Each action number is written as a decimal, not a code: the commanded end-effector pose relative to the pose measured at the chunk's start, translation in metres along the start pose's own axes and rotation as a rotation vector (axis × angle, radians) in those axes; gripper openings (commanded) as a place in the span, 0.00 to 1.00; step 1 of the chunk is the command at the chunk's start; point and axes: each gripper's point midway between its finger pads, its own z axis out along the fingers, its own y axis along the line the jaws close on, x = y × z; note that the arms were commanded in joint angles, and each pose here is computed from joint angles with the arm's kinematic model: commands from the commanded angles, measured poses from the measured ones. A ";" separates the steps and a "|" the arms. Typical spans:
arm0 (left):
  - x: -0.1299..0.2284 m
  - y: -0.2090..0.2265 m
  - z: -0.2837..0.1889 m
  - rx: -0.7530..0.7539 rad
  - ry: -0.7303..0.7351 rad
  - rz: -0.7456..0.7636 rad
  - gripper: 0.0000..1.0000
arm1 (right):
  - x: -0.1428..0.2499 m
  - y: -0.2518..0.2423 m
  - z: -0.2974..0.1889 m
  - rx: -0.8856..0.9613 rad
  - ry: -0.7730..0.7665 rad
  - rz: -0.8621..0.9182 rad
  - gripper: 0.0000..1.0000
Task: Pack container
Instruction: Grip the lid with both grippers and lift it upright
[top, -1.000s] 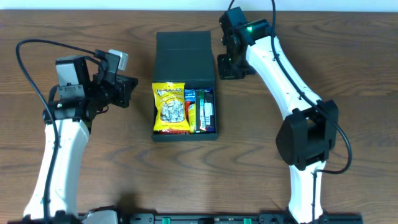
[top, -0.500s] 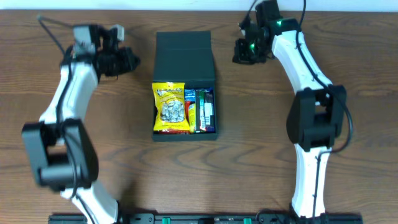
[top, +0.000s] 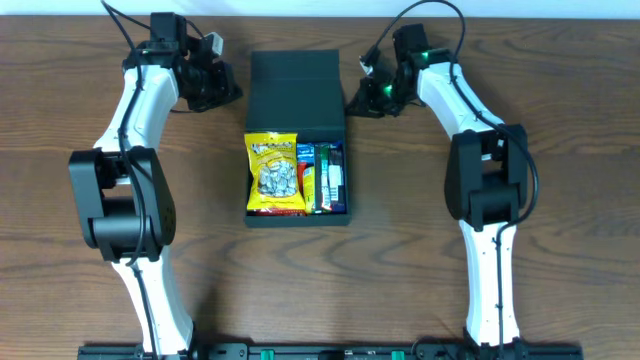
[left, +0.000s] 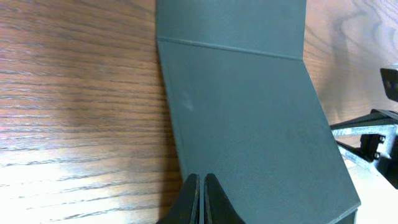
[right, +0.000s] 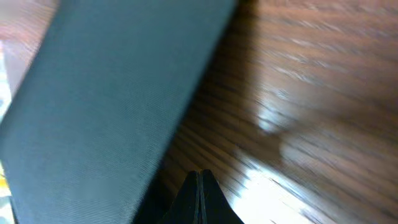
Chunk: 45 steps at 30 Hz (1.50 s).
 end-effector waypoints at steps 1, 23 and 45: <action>-0.005 -0.001 -0.004 -0.002 -0.011 0.004 0.06 | 0.003 0.014 0.010 -0.050 0.017 0.033 0.02; 0.015 0.050 0.018 0.041 0.089 -0.225 0.06 | 0.008 0.028 0.042 -0.197 0.054 0.062 0.02; 0.007 0.001 0.056 0.215 0.077 -0.154 0.05 | 0.011 0.049 0.036 -0.321 0.060 -0.047 0.01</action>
